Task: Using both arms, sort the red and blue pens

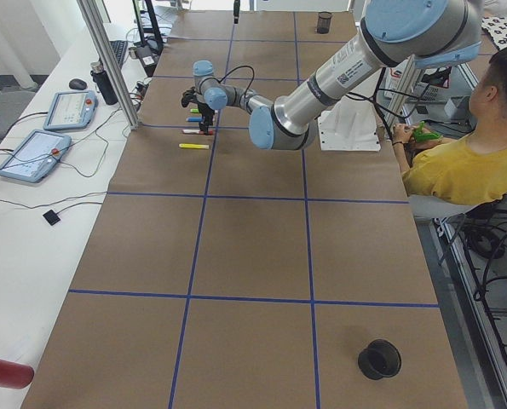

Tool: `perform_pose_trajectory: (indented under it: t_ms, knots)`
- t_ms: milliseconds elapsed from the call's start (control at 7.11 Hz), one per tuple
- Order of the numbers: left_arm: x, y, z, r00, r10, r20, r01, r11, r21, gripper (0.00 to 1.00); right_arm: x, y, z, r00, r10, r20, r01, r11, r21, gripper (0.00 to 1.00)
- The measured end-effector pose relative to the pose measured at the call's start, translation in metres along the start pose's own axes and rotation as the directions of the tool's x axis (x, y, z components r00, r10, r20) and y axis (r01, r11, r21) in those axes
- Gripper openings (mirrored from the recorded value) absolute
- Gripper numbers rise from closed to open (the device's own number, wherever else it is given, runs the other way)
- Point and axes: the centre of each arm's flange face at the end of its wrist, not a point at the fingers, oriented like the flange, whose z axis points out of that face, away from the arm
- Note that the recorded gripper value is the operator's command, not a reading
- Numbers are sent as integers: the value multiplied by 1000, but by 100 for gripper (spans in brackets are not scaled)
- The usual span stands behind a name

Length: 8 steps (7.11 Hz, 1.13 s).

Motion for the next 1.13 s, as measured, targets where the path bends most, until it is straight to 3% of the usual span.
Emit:
perform_pose_trajectory:
  t_ms: [1126]
  knots:
    - [6,7,10,1000,-4,14,4,1000,-3,36,0,0,0,1000,-1,0,1,1000,0,100]
